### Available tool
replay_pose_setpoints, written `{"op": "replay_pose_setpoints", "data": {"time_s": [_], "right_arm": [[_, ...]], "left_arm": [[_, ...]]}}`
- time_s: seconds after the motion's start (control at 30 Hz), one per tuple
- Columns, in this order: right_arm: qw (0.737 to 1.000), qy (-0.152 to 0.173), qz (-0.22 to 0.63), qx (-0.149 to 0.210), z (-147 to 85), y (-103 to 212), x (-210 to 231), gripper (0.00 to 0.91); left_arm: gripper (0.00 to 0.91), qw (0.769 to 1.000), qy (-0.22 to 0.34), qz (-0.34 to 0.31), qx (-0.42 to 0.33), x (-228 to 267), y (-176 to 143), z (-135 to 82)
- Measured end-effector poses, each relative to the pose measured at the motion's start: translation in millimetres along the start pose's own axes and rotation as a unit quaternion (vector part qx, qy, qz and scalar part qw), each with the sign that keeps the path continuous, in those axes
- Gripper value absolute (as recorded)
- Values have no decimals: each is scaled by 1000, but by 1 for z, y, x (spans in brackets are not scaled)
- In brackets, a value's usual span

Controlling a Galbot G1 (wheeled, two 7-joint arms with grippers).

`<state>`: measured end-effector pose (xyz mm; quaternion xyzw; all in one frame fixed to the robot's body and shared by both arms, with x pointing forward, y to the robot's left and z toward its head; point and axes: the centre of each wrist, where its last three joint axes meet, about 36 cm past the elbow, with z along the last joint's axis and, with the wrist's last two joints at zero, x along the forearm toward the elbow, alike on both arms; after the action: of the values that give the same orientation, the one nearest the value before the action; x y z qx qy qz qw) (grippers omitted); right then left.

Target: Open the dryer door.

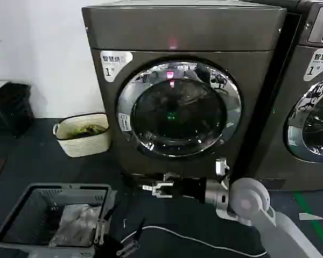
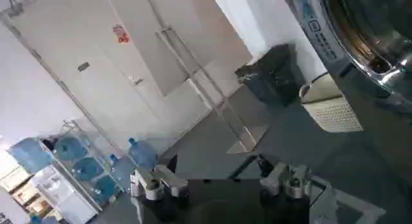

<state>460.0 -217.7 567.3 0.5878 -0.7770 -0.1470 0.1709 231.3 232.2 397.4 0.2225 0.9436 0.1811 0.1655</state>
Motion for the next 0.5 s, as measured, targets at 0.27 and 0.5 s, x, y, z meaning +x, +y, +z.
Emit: {"op": "replay_pose_setpoints", "data": {"time_s": [0.27, 0.5], "right_arm": [[989, 19, 76, 123, -2, -13, 6, 907], [966, -15, 153, 206, 4, -33, 11, 907]], "left_arm": [[907, 1000, 1, 0, 1, 1, -1, 0], [907, 1000, 2, 0, 1, 1, -2, -1]]}}
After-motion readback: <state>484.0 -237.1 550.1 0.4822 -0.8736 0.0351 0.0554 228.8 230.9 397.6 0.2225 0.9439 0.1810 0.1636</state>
